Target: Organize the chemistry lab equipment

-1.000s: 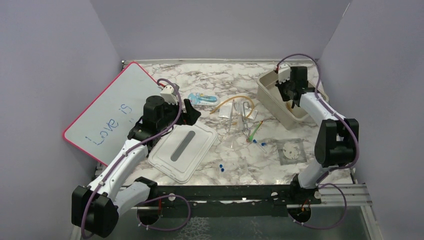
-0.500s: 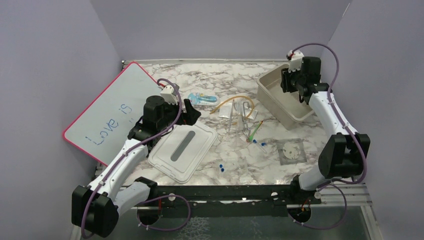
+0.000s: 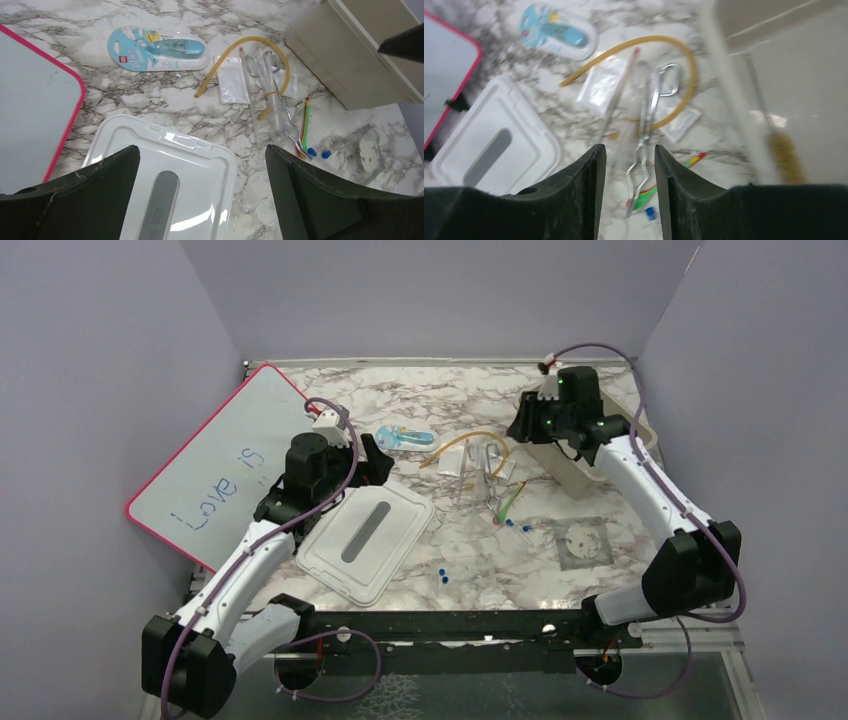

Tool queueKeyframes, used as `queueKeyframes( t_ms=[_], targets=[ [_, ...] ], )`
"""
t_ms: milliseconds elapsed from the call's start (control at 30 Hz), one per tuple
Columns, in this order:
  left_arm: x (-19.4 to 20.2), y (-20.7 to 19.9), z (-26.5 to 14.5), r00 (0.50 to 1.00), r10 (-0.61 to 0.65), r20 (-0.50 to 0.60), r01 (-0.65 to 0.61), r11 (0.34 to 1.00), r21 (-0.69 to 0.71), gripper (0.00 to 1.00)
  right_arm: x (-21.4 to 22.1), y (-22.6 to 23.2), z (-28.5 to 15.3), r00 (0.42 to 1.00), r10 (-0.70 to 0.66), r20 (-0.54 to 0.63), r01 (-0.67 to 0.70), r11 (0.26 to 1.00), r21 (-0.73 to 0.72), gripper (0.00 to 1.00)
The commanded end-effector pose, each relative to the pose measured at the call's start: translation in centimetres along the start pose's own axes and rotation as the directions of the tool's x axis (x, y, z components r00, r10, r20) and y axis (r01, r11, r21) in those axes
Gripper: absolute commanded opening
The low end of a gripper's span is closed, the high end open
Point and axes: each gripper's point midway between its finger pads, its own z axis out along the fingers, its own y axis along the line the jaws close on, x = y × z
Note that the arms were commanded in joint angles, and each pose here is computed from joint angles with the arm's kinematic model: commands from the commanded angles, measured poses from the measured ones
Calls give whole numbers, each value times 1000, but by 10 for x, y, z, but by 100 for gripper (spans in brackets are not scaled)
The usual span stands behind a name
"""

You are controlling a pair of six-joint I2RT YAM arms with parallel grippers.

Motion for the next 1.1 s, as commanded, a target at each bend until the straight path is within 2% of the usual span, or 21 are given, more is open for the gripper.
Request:
queueKeyframes(
  t_ms=[0,133,267,533,800,933,1067],
  targets=[
    [-5,24,-7,998,29,50,-22,991,-135,99,26,64,-12,1000,17,-25,-20,994,-109,45],
    [-3,23,-5,999,26,32,-21,992,-125,99,57,87,9,998,9,-56,-14,996,-89,47],
    [-3,14,-4,999,40,29,-38,997,-72,99,84,76,46,992,36,-123,-30,998,50,49],
    [0,-3,-3,999,45,24,-46,998,31,99,116,59,103,968,63,-241,-15,980,198,51],
    [3,-15,-3,999,46,13,-47,994,101,99,130,49,125,958,54,-281,18,969,246,44],
    [4,-17,-2,999,45,9,-46,992,113,99,135,47,130,954,32,-299,45,968,246,37],
    [4,-17,-2,999,45,9,-45,992,114,99,138,44,134,950,20,-312,63,966,252,36]
  ],
)
